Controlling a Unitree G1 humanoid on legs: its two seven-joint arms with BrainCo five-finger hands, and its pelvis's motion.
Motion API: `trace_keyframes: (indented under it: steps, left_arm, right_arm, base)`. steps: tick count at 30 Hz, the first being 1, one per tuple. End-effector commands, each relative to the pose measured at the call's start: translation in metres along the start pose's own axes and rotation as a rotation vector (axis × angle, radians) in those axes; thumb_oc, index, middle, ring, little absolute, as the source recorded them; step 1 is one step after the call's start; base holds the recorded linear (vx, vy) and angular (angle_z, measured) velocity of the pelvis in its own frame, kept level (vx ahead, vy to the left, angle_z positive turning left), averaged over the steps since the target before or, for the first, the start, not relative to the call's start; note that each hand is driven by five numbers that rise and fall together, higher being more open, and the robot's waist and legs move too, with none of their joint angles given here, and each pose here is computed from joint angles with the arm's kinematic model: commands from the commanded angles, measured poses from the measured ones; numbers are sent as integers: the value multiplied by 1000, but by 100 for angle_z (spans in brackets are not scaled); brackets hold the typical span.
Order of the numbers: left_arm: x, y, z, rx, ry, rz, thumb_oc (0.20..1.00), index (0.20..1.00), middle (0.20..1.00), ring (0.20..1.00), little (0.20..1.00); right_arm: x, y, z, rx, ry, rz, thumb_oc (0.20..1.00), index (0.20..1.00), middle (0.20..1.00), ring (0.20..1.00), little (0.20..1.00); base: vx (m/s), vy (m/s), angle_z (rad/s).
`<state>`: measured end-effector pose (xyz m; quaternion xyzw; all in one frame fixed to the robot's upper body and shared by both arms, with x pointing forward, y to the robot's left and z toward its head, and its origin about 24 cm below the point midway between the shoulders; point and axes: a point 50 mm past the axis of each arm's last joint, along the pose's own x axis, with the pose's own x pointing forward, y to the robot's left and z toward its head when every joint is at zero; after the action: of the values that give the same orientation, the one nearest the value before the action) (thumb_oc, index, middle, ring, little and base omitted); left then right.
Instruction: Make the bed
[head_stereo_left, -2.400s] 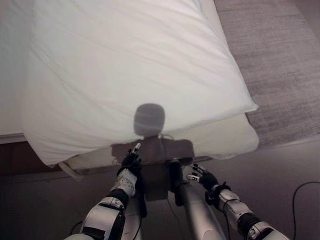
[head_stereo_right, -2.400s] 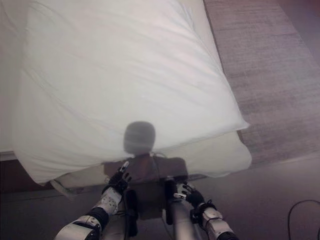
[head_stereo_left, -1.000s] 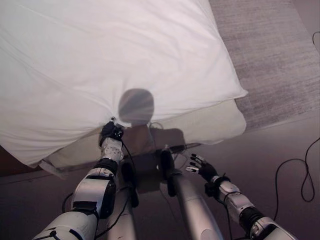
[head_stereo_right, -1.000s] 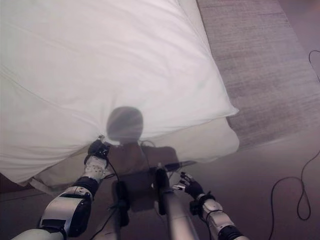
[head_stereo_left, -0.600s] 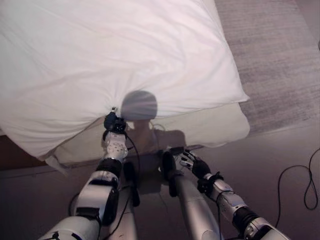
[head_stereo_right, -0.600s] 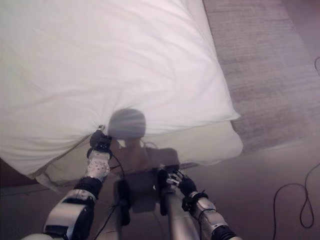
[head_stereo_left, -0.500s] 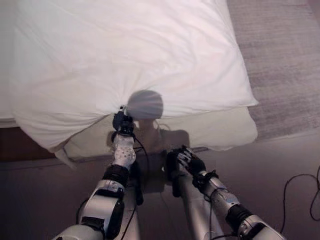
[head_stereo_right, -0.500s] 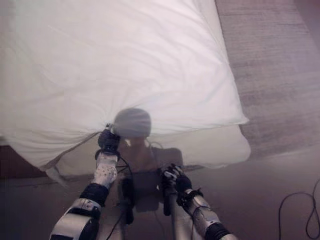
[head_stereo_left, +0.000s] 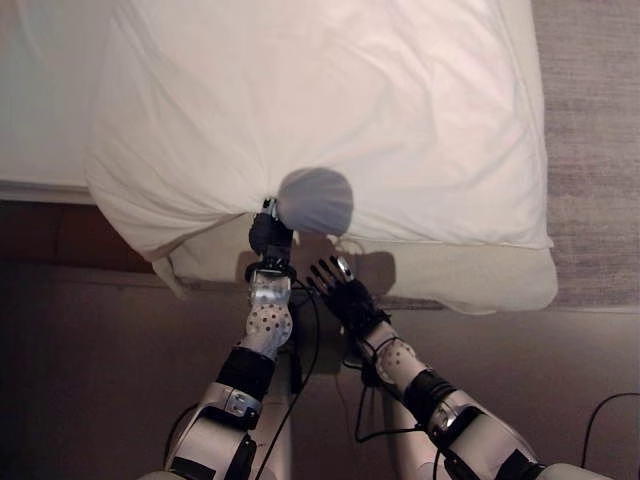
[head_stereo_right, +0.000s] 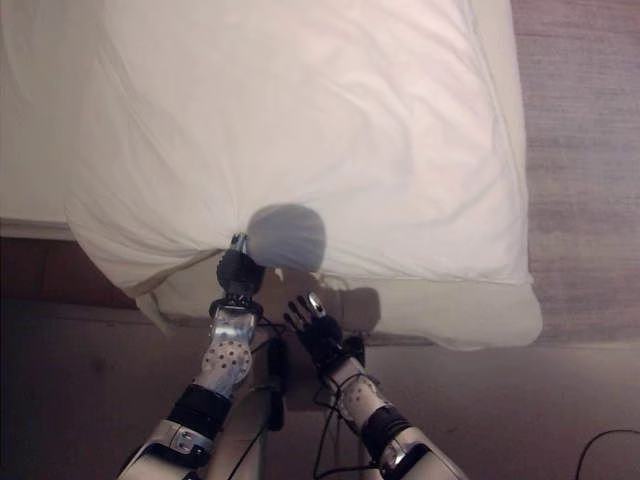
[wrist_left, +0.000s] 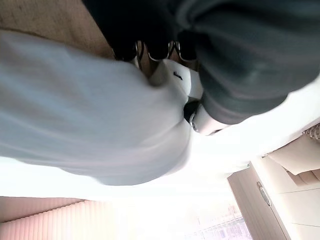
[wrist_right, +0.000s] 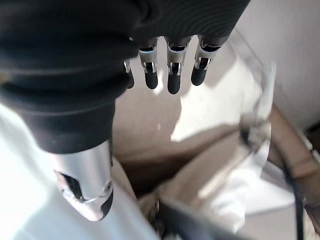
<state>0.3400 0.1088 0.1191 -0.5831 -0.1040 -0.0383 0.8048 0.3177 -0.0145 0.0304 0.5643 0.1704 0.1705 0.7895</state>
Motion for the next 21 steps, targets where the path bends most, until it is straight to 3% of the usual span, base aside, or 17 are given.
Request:
trace_keyframes:
  steps: [1, 9, 15, 21]
  left_arm:
    - [-8, -42, -1, -85, -39, -196, 200, 200, 200, 200, 200]
    - [-11, -54, 12, -152, -157, -156, 200, 200, 200, 200, 200]
    - [-13, -44, 30, -109, -250, -84, 200, 200, 200, 200, 200]
    - [-16, -31, 43, -75, -302, -28, 200, 200, 200, 200, 200]
  right_arm:
    - [0, 14, -6, 162, -48, 65, 1000, 1000, 1000, 1000, 1000]
    - [7, 45, 29, 265, -228, 162, 1000, 1000, 1000, 1000, 1000]
    - [0, 67, 68, 269, -380, 288, 1000, 1000, 1000, 1000, 1000]
    - [-13, 64, 97, 267, -506, 309, 1000, 1000, 1000, 1000, 1000]
  base:
    - [5, 22, 7]
    - [9, 19, 6]
    - [0, 0, 0]
    - [13, -2, 0]
